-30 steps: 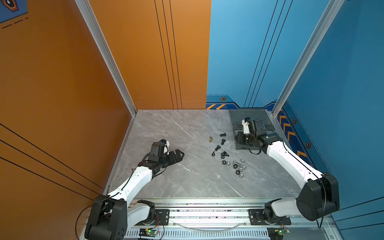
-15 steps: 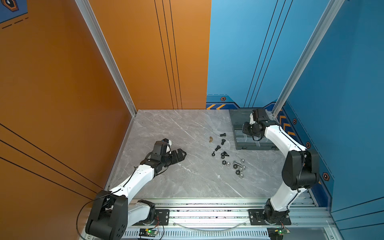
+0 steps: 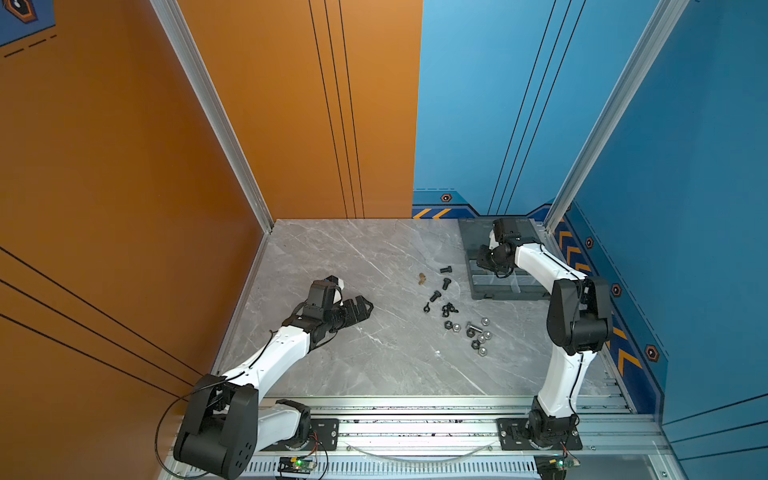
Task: Sort the screws and nuts into containers
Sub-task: 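Lift the brass wing nut and carry it over the organizer box, then open the right gripper to drop the wing nut into a compartment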
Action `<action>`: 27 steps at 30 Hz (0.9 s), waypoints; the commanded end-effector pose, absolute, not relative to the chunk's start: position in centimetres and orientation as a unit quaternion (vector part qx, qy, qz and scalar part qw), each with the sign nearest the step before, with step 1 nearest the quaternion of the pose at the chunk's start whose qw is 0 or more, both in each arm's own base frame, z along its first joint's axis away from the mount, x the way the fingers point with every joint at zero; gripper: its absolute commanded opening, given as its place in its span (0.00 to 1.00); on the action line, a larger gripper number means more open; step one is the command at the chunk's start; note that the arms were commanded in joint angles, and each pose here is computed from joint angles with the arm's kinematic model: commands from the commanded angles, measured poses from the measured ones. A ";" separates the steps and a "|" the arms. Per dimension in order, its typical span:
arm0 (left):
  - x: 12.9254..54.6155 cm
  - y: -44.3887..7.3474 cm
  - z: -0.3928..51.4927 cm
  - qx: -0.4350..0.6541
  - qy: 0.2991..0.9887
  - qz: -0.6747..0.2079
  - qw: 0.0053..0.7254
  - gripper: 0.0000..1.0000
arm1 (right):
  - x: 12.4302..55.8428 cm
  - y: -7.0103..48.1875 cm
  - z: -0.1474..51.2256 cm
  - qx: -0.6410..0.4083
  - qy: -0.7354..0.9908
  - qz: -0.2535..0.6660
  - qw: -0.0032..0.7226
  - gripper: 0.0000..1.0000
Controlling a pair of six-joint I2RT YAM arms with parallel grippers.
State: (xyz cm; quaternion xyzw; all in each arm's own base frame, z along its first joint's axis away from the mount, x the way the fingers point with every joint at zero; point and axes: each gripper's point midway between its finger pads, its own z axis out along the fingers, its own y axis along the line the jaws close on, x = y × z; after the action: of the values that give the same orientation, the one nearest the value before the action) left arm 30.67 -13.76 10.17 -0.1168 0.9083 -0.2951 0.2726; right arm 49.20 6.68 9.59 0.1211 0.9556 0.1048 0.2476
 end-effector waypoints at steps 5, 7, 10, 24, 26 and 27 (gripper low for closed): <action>31.4 -14.3 11.1 -0.107 0.904 -0.300 0.284 0.98 | 50.3 7.3 9.6 0.114 0.957 0.102 0.248 0.01; 31.4 -14.3 10.9 -0.106 0.905 -0.300 0.282 0.98 | 50.5 7.4 9.5 0.112 0.957 0.100 0.248 0.03; 31.4 -14.4 10.9 -0.106 0.905 -0.302 0.280 0.98 | 50.6 7.6 9.2 0.111 0.959 0.097 0.242 0.05; 31.3 -14.4 10.9 -0.105 0.905 -0.303 0.279 0.98 | 50.2 7.6 8.3 0.107 0.964 0.086 0.229 0.19; 31.3 -14.4 10.9 -0.105 0.905 -0.304 0.279 0.98 | 50.2 7.6 8.5 0.105 0.964 0.085 0.231 0.24; 31.3 -14.4 10.9 -0.104 0.905 -0.304 0.279 0.98 | 50.2 7.5 8.6 0.106 0.963 0.085 0.231 0.26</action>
State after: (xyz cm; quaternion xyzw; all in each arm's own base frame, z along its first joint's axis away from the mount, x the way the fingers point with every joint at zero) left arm 30.84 -13.83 9.90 -0.1169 0.9090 -0.2946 0.2707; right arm 50.27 7.81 8.40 0.1101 0.9605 0.1004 0.2349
